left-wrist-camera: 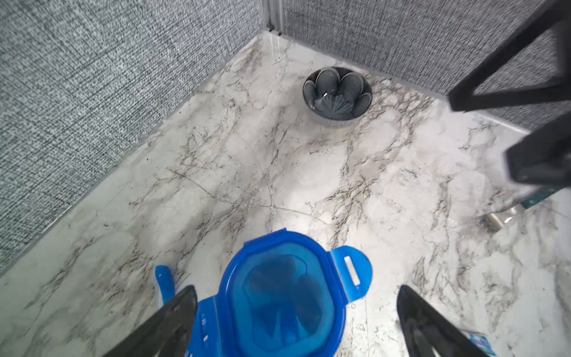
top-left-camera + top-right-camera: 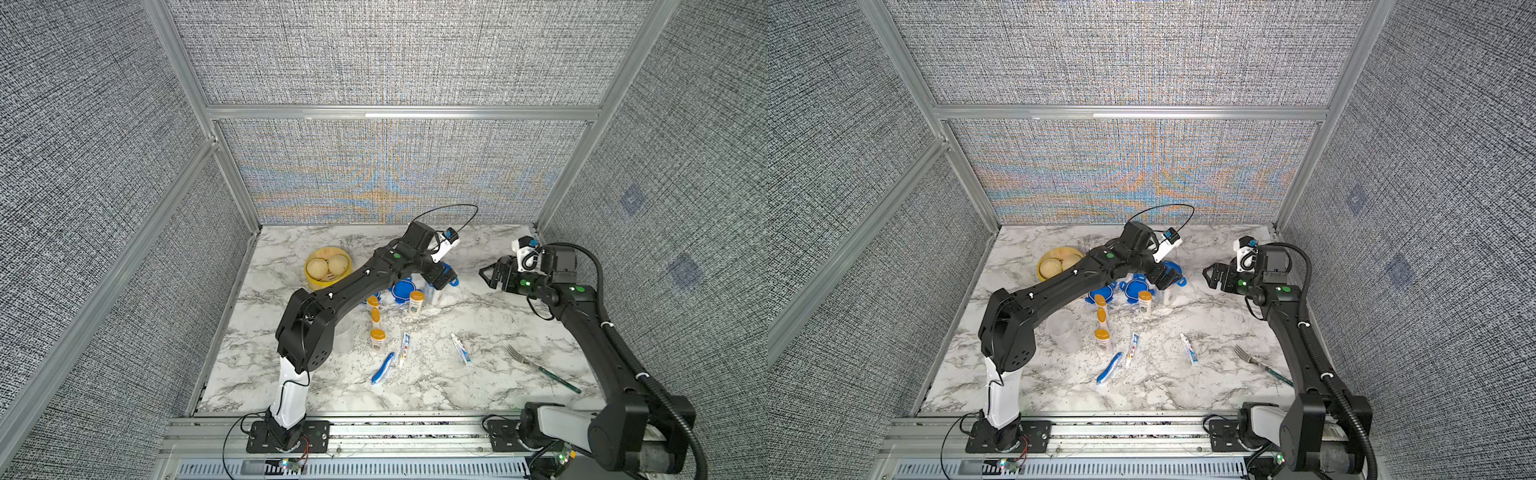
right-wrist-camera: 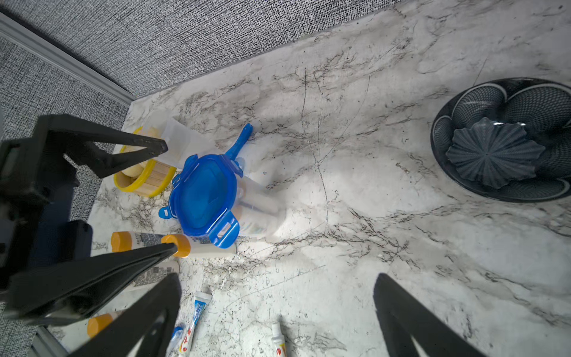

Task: Pack away toiletry kits
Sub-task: Close the fastener on the container.

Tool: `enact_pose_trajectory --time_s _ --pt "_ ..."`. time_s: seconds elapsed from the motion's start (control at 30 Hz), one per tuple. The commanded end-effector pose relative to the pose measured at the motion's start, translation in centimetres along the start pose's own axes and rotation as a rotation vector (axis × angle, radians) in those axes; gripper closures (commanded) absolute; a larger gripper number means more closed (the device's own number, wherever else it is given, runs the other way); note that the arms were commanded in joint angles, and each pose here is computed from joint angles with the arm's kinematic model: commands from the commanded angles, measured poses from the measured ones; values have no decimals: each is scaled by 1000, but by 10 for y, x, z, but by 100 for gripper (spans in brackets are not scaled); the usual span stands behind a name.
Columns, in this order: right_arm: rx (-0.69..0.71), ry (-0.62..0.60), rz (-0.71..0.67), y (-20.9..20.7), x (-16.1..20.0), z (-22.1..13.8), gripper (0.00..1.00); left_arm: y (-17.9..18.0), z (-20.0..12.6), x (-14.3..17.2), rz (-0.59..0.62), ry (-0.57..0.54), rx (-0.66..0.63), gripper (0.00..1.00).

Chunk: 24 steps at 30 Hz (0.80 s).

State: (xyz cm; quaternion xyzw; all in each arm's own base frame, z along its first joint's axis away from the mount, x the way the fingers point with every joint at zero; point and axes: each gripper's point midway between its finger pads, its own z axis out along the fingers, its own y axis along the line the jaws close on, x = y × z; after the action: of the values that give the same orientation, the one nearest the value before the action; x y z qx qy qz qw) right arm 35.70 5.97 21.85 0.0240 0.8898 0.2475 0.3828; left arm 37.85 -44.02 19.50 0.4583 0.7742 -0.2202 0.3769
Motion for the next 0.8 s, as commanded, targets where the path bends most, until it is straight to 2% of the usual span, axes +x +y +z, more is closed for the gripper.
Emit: enact_pose_trajectory --time_s 0.0,0.13,0.53,0.77 --pt "-53 -23 13 9 -7 -5 1 2 6 10 2 59 -62 0" --pt "-60 -33 15 9 -7 -9 1 10 14 17 -7 97 -127 0" --pt "-49 -24 36 0 3 -10 1 6 17 9 -46 65 -104 1" --pt "-52 -30 41 0 2 -10 1 10 26 20 -72 94 -130 0"
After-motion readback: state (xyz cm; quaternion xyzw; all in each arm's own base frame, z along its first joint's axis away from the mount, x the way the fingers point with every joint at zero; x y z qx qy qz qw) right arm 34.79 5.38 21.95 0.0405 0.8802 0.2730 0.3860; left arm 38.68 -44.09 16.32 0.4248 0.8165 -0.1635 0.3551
